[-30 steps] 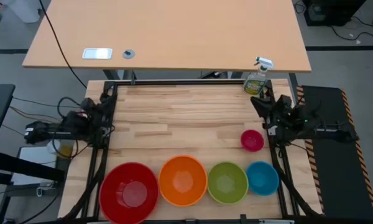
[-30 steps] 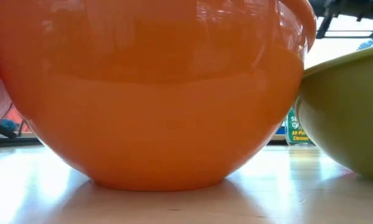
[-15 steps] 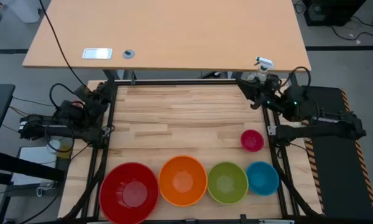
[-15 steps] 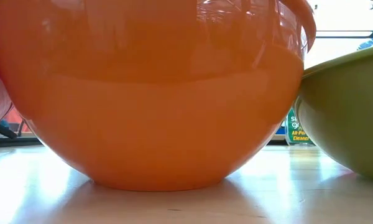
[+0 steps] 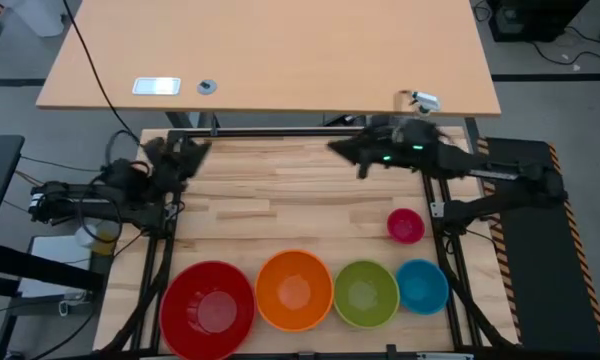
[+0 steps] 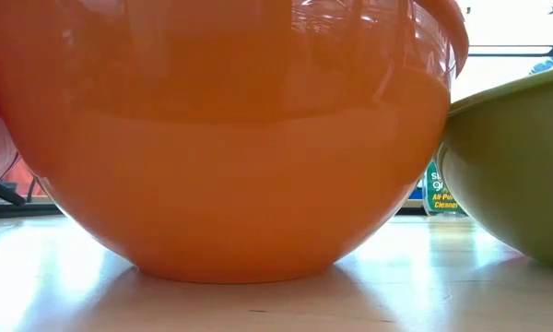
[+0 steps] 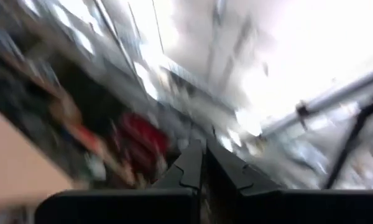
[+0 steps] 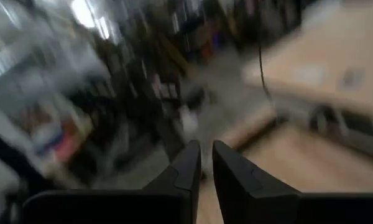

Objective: Nest bowls inside each other
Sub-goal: Stack the orange bowl on the red bowl

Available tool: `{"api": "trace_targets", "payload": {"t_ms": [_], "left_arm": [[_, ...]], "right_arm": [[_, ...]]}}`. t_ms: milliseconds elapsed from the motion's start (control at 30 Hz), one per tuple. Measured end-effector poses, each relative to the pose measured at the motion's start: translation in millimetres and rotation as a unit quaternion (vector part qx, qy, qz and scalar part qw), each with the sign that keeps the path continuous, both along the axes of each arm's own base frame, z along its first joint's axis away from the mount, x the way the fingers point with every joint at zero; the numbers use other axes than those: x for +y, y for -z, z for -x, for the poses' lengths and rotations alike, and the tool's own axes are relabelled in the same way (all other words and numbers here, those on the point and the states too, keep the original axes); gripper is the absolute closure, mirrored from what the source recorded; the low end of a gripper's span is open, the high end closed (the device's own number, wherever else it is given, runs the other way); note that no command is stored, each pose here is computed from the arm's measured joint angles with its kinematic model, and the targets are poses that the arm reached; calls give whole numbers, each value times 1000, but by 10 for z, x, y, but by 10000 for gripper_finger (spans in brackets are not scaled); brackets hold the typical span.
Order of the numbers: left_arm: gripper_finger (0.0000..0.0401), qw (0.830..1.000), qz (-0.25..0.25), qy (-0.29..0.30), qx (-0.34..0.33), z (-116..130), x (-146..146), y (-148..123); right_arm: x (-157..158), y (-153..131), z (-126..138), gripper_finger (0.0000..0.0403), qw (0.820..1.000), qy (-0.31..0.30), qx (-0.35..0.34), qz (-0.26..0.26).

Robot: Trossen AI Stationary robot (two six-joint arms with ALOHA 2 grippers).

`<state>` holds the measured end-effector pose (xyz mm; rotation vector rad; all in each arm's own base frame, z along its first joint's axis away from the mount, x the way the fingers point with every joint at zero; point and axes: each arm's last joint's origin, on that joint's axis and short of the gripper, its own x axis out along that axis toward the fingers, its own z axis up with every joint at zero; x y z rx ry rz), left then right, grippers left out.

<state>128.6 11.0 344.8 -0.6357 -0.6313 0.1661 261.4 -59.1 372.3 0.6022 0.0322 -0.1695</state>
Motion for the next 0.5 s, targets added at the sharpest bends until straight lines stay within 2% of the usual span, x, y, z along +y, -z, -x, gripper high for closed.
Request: {"api": "trace_targets", "payload": {"t_ms": [100, 200, 300, 500], "left_arm": [[375, 997, -8, 38, 64, -65, -29, 110], [360, 992, -20, 49, 115, -100, -62, 195], [326, 988, -23, 41, 148, -114, -84, 251], [241, 976, -22, 48, 209, -137, -123, 368]], "right_arm": [[7, 34, -222, 351, 997, -40, 71, -6], [38, 98, -408, 351, 988, -87, 129, -4], [89, 160, -539, 351, 977, -125, 172, -7], [253, 391, -715, 350, 945, -175, 274, 26]]}}
